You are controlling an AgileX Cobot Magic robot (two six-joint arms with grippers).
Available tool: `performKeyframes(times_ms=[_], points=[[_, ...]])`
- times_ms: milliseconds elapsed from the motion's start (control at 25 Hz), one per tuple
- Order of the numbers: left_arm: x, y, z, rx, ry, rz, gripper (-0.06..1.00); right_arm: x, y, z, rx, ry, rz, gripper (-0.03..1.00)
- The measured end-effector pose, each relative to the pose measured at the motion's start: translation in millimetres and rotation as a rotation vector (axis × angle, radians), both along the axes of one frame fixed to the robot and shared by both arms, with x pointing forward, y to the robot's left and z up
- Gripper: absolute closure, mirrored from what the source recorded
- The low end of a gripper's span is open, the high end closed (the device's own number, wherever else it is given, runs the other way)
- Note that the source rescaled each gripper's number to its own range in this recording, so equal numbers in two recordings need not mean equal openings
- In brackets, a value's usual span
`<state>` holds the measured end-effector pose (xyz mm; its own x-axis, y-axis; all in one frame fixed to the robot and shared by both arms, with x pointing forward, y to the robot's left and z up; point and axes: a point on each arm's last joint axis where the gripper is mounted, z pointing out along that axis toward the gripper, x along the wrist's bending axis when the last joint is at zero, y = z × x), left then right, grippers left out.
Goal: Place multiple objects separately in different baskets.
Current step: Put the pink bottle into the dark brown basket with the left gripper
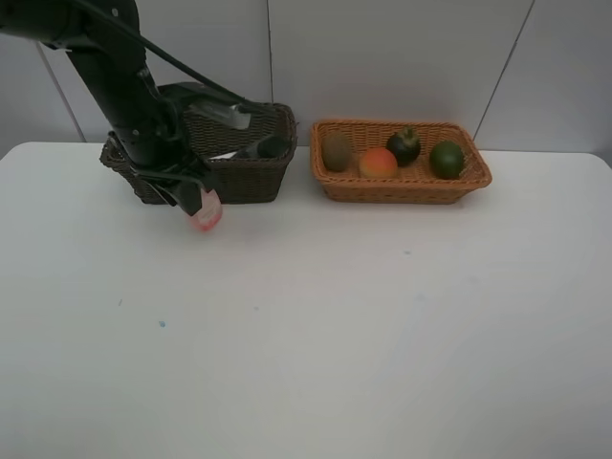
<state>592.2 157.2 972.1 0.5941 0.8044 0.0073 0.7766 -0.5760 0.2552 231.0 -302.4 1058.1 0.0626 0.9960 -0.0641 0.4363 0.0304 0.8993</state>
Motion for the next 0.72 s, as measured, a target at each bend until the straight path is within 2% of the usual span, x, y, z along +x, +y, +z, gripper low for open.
performKeyframes(times_ms=[240,560,720], points=[[-10,5,39,-0.022,-0.093,-0.007,0.69,0,0,0,0.000,0.000,0.000,-0.02],[-13,10,66,-0.040,-0.164,0.018,0.71,0,0,0,0.000,0.000,0.000,-0.02],[-3,9,86,-0.050,-0.246,0.043,0.71,0,0,0,0.000,0.000,0.000,-0.02]])
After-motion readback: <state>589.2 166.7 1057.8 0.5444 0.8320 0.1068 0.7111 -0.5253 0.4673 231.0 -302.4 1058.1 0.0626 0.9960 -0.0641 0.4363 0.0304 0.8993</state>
